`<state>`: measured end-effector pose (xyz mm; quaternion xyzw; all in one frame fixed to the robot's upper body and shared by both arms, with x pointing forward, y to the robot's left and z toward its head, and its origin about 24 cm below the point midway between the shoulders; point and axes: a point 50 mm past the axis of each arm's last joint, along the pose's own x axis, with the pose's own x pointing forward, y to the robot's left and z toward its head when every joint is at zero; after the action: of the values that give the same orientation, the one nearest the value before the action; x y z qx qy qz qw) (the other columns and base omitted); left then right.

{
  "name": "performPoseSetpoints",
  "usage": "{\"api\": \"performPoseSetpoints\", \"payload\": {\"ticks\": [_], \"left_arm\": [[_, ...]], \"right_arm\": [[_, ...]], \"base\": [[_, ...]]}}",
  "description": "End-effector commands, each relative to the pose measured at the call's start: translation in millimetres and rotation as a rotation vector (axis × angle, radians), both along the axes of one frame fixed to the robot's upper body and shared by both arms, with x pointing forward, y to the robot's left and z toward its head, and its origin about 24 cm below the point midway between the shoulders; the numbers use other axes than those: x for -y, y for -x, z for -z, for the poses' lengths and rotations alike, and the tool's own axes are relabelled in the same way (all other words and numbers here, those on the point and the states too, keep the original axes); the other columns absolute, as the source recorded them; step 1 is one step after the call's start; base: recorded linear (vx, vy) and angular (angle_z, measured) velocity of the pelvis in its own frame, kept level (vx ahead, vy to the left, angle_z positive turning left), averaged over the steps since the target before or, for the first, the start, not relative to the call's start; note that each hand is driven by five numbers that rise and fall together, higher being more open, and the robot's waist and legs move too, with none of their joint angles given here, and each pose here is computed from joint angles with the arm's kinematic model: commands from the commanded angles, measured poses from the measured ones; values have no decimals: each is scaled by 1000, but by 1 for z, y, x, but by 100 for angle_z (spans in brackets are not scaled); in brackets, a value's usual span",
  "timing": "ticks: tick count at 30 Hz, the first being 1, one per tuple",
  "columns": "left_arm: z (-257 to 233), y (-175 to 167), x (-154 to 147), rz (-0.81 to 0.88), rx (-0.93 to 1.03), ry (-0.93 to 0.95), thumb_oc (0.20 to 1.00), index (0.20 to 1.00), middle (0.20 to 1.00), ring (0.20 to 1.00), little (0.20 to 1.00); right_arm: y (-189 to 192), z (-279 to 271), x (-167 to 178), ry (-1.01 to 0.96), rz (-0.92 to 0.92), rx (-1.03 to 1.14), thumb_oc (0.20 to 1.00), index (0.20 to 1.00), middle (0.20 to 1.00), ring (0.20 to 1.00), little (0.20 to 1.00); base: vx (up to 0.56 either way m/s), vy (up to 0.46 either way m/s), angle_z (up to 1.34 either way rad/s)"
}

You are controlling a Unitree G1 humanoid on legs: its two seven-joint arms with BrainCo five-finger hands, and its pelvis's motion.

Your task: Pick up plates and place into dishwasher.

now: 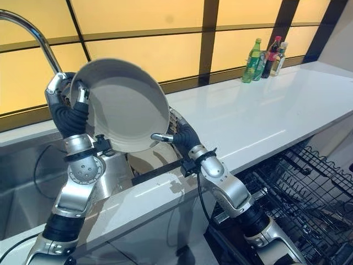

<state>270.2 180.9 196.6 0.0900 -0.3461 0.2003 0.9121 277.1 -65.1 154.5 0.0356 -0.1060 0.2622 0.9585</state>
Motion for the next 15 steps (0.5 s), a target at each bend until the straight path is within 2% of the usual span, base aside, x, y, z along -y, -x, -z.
{"api": "performPoseSetpoints", "payload": {"ticks": [1, 6, 10, 15], "left_arm": [[-40, 0, 16, 147, 111, -78, 200, 200, 200, 200, 200], [-42, 1, 13, 177, 106, -87, 200, 200, 200, 200, 200], [-45, 3, 12, 184, 123, -95, 200, 200, 200, 200, 200], [-49, 3, 14, 190, 137, -110, 200, 200, 200, 200, 200]], "right_arm": [[4, -57, -13, -126, -29, 188, 1000, 1000, 1000, 1000, 1000], [5, -61, -12, -155, -21, 171, 1000, 1000, 1000, 1000, 1000], [8, -55, -20, -167, -112, 104, 1000, 1000, 1000, 1000, 1000], [8, -56, -28, -201, -135, 73, 1000, 1000, 1000, 1000, 1000]], "base": [[-25, 5, 4], [-4, 1, 1], [0, 0, 0], [0, 0, 0]]}}
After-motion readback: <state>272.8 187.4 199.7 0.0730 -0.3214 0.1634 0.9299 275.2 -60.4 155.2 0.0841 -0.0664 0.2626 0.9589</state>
